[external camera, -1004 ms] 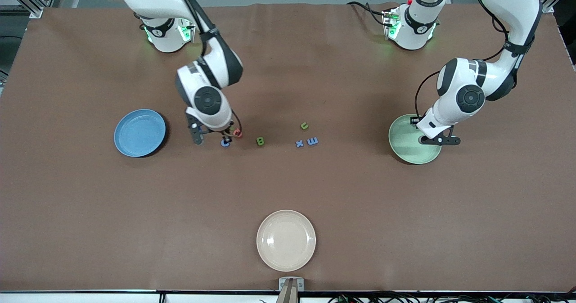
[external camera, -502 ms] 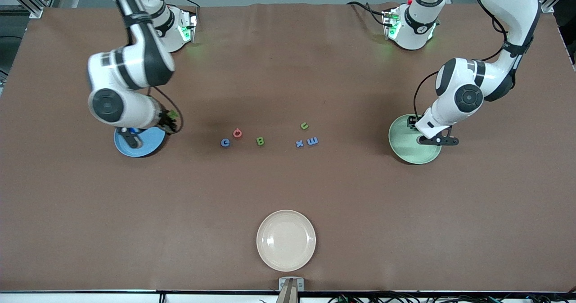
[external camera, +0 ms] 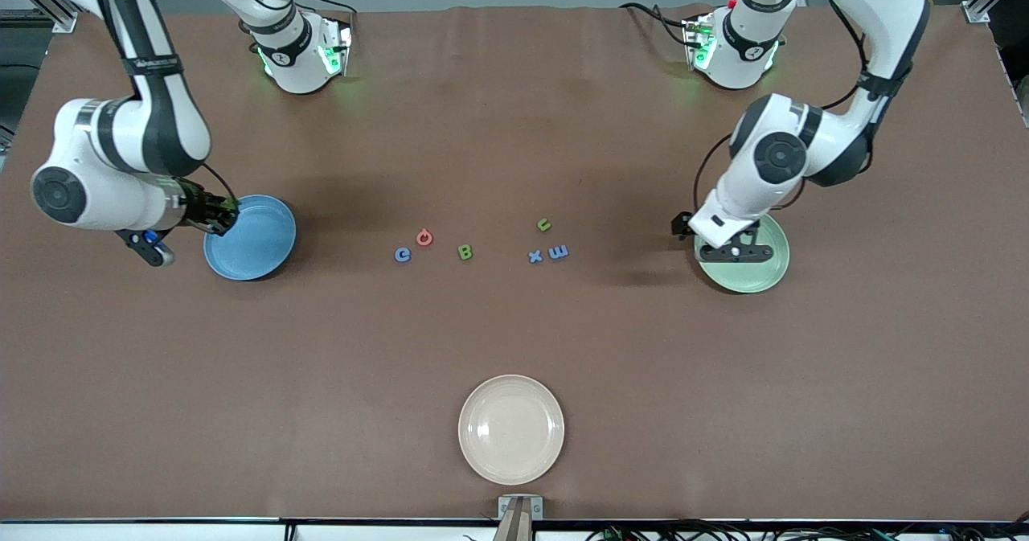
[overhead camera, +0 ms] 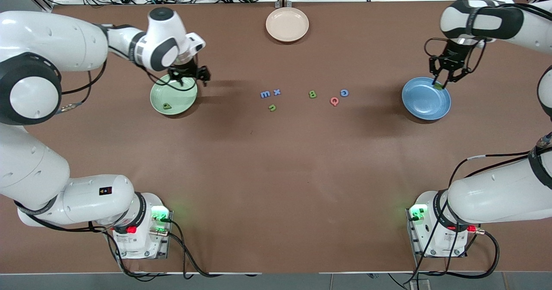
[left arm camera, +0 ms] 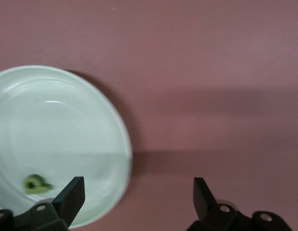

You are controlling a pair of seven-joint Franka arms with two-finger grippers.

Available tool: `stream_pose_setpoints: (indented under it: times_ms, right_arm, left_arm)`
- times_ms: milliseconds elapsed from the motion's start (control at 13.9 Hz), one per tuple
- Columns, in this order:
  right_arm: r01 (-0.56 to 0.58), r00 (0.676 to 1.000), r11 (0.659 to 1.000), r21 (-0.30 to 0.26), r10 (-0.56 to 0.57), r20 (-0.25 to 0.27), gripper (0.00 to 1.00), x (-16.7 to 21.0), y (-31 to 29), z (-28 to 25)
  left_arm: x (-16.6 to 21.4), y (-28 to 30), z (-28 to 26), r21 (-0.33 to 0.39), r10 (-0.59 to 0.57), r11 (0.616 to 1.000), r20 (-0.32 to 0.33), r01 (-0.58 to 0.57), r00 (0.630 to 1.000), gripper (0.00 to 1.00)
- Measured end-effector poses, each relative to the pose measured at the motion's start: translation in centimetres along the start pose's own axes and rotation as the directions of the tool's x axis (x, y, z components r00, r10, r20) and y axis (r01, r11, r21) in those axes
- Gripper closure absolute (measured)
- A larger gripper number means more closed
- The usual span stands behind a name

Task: Sort uppercase to blue plate, lowercase to green plate
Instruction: 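Place the green N on the blue plate with the right gripper, then grasp the blue m with the left gripper while the right gripper grasps the green B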

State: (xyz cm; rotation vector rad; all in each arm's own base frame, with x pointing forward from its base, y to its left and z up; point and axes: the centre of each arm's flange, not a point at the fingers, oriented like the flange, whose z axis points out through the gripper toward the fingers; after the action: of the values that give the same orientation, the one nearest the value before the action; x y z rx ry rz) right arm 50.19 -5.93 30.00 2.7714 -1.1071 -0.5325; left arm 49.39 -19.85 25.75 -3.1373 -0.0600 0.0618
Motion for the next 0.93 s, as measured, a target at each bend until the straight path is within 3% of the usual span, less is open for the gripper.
stream_pose_setpoints:
  times_ms: [430,574,932]
  right_arm:
    - [0.001,1.000,1.000,0.006,-0.001,-0.003,0.64,0.8,0.2,1.0]
    - [-0.009,1.000,1.000,0.002,0.009,0.006,0.57,1.3,0.5,1.7]
    - [0.006,1.000,1.000,-0.003,-0.006,0.006,0.11,0.8,-0.3,1.8]
  left_arm:
    - [-0.2,13.1,2.1,-0.096,-0.201,0.974,0.064,0.207,0.977,0.00]
    - [-0.3,15.7,2.9,-0.110,-0.259,0.957,0.090,0.268,0.962,0.00]
    - [0.1,19.3,3.6,-0.089,-0.351,0.929,0.090,0.359,0.932,0.00]
